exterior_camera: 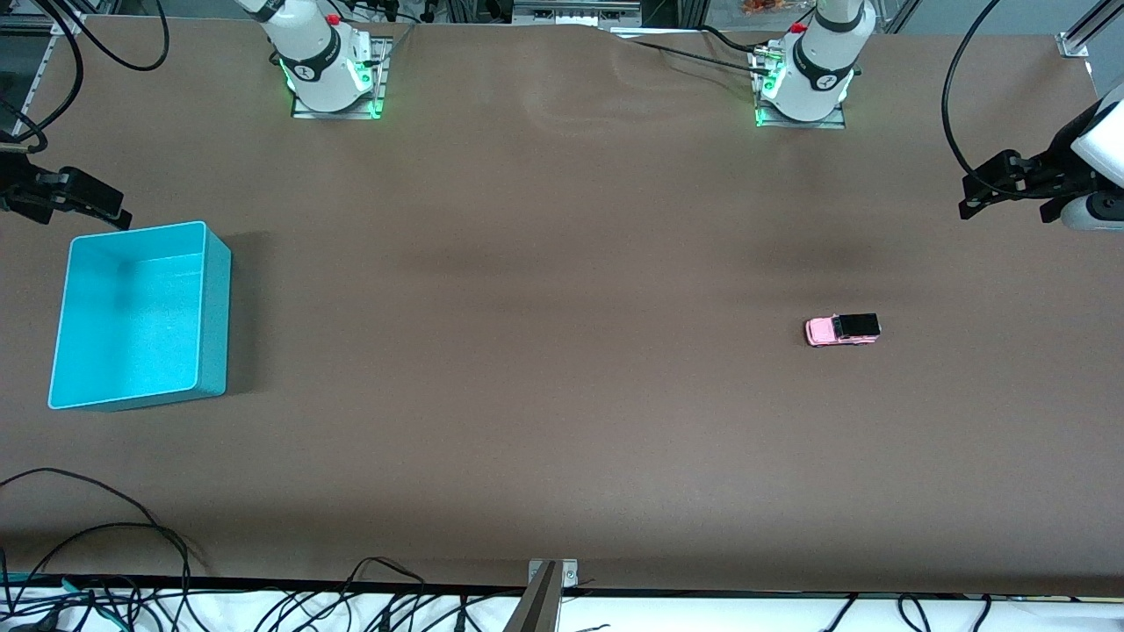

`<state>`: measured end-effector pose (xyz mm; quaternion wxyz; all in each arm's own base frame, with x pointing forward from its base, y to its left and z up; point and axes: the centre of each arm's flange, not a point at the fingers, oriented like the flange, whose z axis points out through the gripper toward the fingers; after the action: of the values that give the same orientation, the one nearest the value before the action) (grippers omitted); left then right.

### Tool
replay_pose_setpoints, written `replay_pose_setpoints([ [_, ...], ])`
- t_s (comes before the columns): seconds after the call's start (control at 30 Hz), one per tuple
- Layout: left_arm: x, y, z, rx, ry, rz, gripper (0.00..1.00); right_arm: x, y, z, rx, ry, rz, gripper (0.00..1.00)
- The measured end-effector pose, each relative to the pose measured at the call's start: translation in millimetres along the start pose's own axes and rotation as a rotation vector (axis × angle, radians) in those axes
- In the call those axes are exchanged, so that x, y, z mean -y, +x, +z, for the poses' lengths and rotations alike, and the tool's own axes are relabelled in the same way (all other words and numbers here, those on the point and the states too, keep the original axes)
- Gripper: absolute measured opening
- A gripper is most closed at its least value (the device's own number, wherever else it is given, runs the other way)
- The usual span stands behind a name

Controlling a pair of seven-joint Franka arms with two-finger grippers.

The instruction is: Wind and store pink jeep toy

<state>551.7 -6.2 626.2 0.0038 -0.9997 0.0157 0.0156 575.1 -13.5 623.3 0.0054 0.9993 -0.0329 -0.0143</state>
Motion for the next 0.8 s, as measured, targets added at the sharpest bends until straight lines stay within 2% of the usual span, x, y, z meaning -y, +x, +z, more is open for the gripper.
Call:
replay_pose_setpoints([
  [0.8, -2.4, 0.1, 0.0, 0.0, 0.0, 0.004, 1.0, -0.1, -4.3, 3.4, 0.04, -0.002, -0.003, 1.0],
])
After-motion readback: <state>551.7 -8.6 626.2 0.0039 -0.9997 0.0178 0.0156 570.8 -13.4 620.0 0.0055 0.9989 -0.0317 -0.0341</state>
